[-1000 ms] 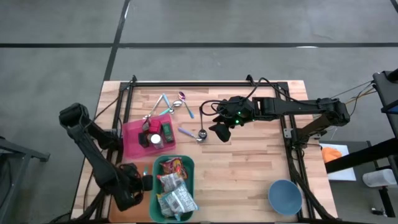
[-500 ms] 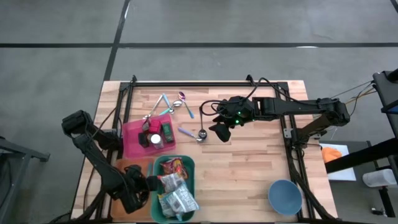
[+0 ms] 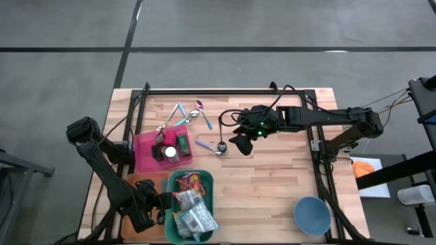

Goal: Pick & Place Food Item
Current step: Put the silver spoon into the orange bin

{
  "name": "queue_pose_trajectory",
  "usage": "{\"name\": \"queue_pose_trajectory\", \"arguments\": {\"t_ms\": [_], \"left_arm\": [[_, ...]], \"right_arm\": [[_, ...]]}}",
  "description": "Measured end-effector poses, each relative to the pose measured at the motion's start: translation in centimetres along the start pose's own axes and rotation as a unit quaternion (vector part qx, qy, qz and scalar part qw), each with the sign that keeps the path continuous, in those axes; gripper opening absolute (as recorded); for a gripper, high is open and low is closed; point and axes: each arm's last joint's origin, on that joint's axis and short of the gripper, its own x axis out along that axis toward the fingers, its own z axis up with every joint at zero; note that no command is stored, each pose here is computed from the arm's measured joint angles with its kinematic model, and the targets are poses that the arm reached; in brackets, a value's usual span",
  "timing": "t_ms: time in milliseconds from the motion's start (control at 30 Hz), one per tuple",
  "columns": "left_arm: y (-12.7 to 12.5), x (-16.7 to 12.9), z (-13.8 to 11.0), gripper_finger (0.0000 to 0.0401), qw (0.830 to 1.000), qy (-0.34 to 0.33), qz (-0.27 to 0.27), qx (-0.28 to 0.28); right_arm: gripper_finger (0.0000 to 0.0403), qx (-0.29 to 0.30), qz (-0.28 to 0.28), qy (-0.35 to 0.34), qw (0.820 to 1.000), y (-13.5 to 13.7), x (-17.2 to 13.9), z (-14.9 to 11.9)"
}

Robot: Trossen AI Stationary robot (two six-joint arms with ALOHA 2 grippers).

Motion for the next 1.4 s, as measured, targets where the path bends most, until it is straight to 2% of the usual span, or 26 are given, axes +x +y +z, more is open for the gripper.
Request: {"name": "queue_pose_trajectory", "arguments": {"t_ms": [200, 400, 467, 733, 833, 967, 1400], "left_arm": [[-0.1, -2.6, 1.2, 0.0175, 0.999, 0.032, -0.02, -0.011], [-0.3, -5.8, 3.7, 0.0175, 0.997, 0.046, -0.055, -0.019], [-0.6, -6.6, 4.9, 0.0175, 0.997, 0.028, -0.067, -0.015], [-3.3, -9.7, 9.7, 0.0175, 0.995, -0.08, -0.052, 0.028], [-4.1, -10.7, 11.5, 0.0175, 0.989, -0.124, -0.071, 0.049], [-4.6, -11.6, 13.8, 0.0176, 0.982, -0.155, -0.094, 0.047], [-5.2, -12.9, 20.5, 0.0176, 0.967, -0.229, -0.046, 0.105]], "right_arm": [[0.0233, 0.0, 0.0, 0.0, 1.0, 0.0, 0.0, 0.0], [0.0233, 0.0, 0.0, 0.0, 1.0, 0.0, 0.0, 0.0], [0.0233, 0.0, 0.0, 0.0, 1.0, 0.0, 0.0, 0.0], [0.0233, 0.0, 0.0, 0.0, 1.0, 0.0, 0.0, 0.0], [0.0233, 0.0, 0.0, 0.0, 1.0, 0.0, 0.0, 0.0], [0.0233, 0.0, 0.0, 0.0, 1.0, 0.0, 0.0, 0.0], [0.0233, 0.0, 0.0, 0.0, 1.0, 0.0, 0.0, 0.0]]}}
